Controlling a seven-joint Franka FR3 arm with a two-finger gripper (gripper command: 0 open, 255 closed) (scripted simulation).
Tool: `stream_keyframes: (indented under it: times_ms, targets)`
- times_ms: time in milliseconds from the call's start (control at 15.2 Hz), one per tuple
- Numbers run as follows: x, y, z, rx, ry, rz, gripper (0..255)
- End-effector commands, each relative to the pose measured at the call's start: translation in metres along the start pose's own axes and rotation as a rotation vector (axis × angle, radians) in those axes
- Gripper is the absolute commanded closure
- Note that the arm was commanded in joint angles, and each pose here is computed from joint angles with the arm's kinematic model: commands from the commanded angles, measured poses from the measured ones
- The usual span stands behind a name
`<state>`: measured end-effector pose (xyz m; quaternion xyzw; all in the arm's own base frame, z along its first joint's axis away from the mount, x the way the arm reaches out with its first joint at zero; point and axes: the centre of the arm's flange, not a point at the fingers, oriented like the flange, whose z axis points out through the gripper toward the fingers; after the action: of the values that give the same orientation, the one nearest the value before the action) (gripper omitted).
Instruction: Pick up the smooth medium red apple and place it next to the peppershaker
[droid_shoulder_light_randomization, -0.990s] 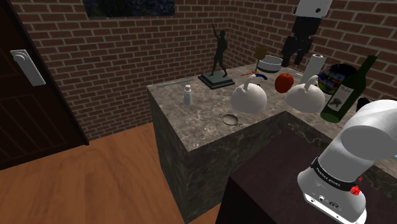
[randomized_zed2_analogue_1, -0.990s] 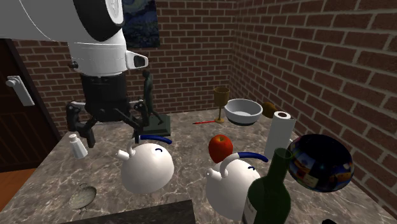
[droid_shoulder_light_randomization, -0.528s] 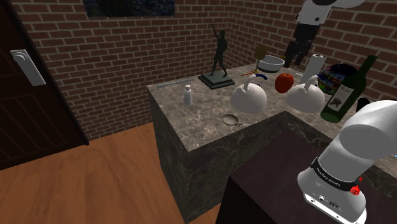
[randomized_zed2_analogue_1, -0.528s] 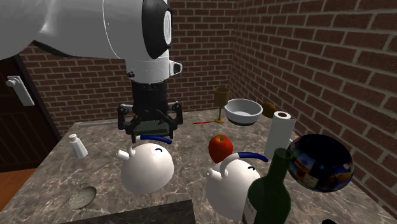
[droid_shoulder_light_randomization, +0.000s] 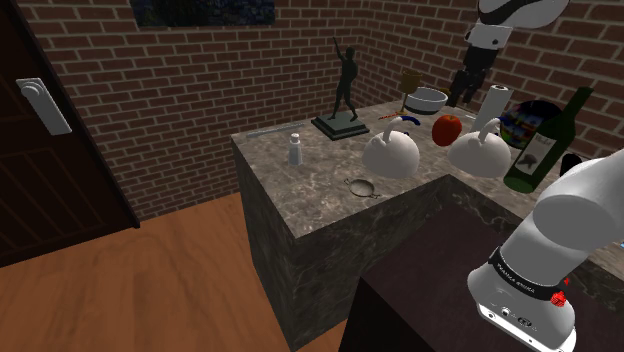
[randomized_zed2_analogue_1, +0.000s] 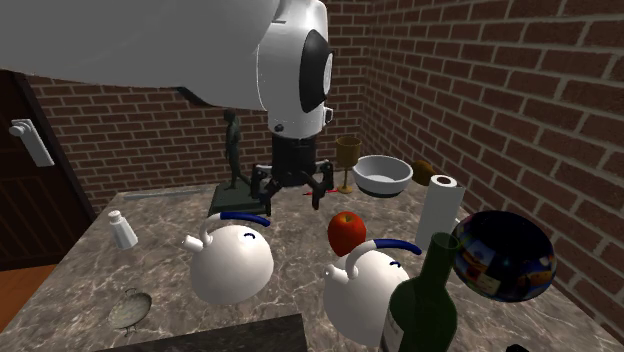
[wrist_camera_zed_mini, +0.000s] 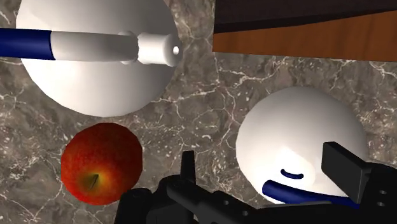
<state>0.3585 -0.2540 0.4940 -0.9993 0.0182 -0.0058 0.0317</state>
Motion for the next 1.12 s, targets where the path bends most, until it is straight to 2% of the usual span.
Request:
stream_keyframes:
  times_ms: [0, 726, 1056]
  targets:
    - [0.005, 0.024, 0.007, -0.006, 0.009, -0.006, 0]
    - [0.05, 0.153, 0.038, -0.026, 0.054, -0.036, 0]
    - [0.052, 0.155, 0.06, -0.027, 0.055, -0.036, 0]
